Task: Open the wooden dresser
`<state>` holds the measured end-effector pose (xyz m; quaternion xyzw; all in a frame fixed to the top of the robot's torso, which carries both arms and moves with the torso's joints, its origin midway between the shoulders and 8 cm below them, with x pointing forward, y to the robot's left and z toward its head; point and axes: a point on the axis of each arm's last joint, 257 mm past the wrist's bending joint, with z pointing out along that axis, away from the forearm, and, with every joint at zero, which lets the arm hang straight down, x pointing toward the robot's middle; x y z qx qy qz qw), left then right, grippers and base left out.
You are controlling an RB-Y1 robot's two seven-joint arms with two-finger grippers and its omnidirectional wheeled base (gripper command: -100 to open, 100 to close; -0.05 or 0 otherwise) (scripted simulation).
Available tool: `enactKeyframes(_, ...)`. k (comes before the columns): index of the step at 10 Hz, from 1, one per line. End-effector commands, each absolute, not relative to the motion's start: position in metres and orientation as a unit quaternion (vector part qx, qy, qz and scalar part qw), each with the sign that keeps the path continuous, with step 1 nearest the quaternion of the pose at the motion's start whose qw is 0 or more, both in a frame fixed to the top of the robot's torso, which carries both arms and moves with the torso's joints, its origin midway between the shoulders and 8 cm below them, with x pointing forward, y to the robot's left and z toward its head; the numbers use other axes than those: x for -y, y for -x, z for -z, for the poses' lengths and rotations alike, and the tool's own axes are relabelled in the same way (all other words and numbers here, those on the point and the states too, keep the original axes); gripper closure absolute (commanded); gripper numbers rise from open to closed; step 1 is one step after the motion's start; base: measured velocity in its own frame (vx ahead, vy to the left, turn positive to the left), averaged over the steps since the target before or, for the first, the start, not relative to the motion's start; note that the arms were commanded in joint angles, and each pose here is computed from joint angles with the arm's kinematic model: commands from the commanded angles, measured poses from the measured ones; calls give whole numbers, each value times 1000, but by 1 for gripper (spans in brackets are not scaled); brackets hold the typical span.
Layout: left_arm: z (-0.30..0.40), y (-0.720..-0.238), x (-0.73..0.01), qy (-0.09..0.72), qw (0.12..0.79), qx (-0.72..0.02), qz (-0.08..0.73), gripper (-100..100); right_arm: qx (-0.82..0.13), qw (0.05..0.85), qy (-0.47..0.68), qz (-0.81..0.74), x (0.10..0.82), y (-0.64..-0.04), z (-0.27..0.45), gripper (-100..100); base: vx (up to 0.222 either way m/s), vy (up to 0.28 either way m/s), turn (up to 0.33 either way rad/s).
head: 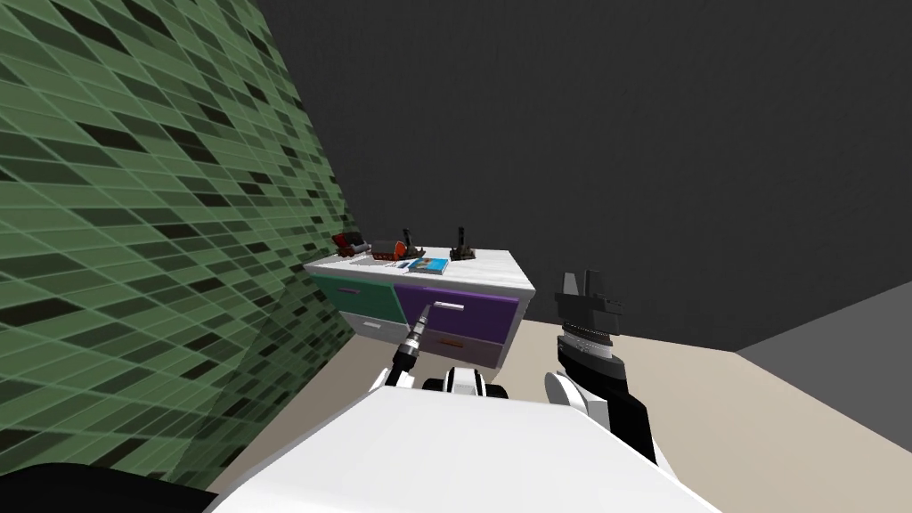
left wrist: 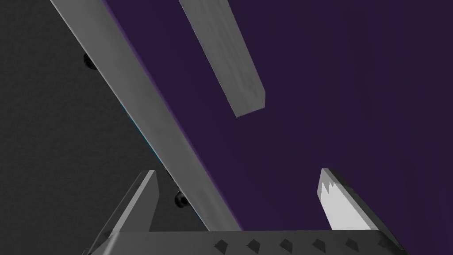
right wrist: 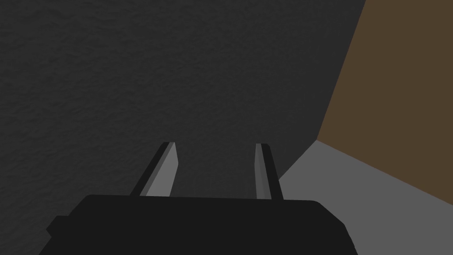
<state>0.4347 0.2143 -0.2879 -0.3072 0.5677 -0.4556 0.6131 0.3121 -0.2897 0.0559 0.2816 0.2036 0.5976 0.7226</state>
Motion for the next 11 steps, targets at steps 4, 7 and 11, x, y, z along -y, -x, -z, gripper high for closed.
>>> enactKeyframes(4,316,-434,-203,316,594,-587,450,-100,-204,723,-282,-598,290,-312,-56,0,32,-17,-25)
enactKeyframes(7,310,-442,-202,316,595,-587,449,-100,-204,723,-282,-598,290,-312,-56,0,52,-9,-12)
enactKeyframes(11,309,-438,-201,314,594,-587,451,100,-204,723,-281,-598,290,-312,-56,0,-94,11,18)
